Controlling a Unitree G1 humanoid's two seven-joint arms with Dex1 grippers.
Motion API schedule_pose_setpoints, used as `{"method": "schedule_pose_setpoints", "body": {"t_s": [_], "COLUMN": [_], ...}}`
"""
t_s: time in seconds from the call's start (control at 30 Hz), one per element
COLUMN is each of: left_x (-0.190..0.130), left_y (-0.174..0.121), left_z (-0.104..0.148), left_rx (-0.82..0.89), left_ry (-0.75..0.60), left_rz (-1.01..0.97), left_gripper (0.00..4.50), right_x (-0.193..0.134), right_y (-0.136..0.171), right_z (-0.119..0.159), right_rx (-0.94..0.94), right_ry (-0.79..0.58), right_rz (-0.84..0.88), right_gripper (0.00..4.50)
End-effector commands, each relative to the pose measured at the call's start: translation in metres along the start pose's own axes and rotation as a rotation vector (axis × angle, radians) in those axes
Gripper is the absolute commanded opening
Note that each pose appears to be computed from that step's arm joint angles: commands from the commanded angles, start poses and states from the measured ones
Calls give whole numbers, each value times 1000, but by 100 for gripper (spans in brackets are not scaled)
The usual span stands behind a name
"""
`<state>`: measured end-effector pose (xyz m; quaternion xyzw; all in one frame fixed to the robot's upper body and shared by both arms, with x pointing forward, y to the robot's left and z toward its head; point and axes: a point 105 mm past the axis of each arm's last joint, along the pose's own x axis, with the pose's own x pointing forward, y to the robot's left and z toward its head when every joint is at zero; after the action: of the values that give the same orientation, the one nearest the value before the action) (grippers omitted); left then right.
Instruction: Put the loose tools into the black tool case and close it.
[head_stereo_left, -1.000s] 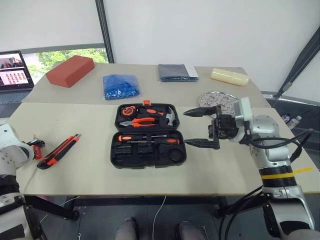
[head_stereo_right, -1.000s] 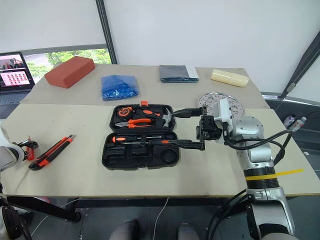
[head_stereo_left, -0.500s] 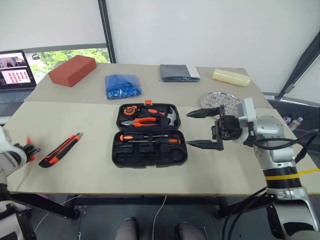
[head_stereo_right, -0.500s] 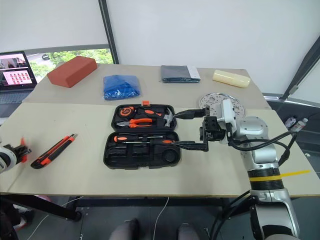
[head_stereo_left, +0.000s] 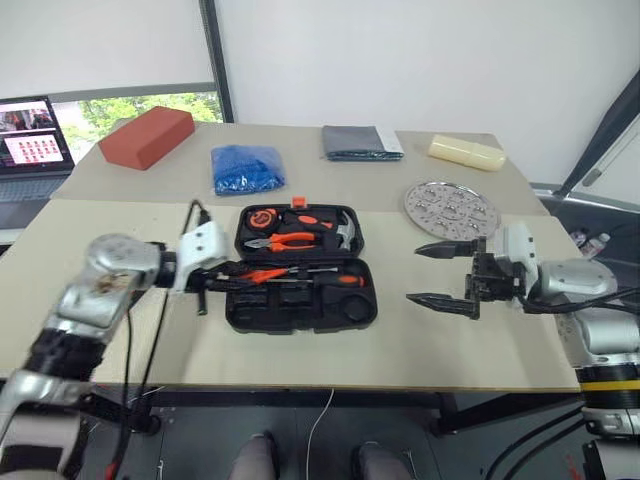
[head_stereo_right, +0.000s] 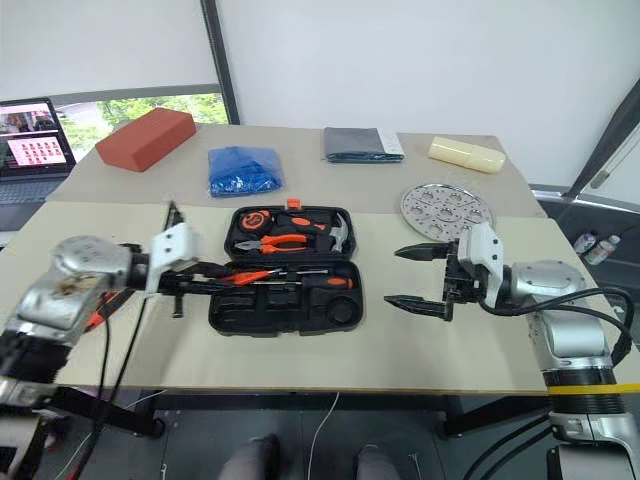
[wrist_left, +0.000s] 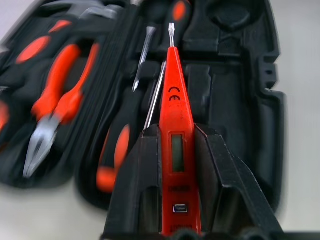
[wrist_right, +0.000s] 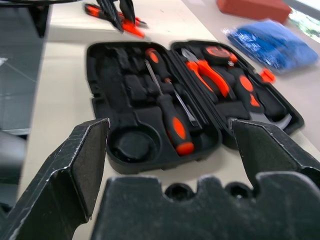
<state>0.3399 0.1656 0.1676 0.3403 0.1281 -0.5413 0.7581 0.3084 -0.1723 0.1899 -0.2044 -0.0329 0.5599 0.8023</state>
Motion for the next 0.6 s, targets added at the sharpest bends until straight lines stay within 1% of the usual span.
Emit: {"method": "schedule_pose_setpoints", "body": {"t_s": [0.03, 0.17, 0.23, 0.27, 0.4, 0.6], "left_x": [22, 30, 36, 38, 39, 44], "left_y": [6, 4, 0, -2, -1, -1], "left_z": [10, 6, 8, 6, -6, -8], "left_rx": [123, 150, 150, 153, 146, 129], "left_ry": [78, 139, 123, 136, 213, 230], "left_rz": [-53, -106, -127, -131, -113, -93], "left_gripper": [47, 47, 47, 47, 47, 47], "right_x": [8, 11, 11, 10, 9, 11], "right_y": [3, 4, 4, 4, 4, 7], "right_z": [10, 11, 11, 10, 8, 10], "right_rx": [-27, -23, -21, -21, -18, -6], "right_ry": [-17, -22, -20, -16, -9, 7], "right_rz": [1, 1, -3, -8, -19, 6], "right_gripper": [450, 450, 450, 450, 450, 450]}}
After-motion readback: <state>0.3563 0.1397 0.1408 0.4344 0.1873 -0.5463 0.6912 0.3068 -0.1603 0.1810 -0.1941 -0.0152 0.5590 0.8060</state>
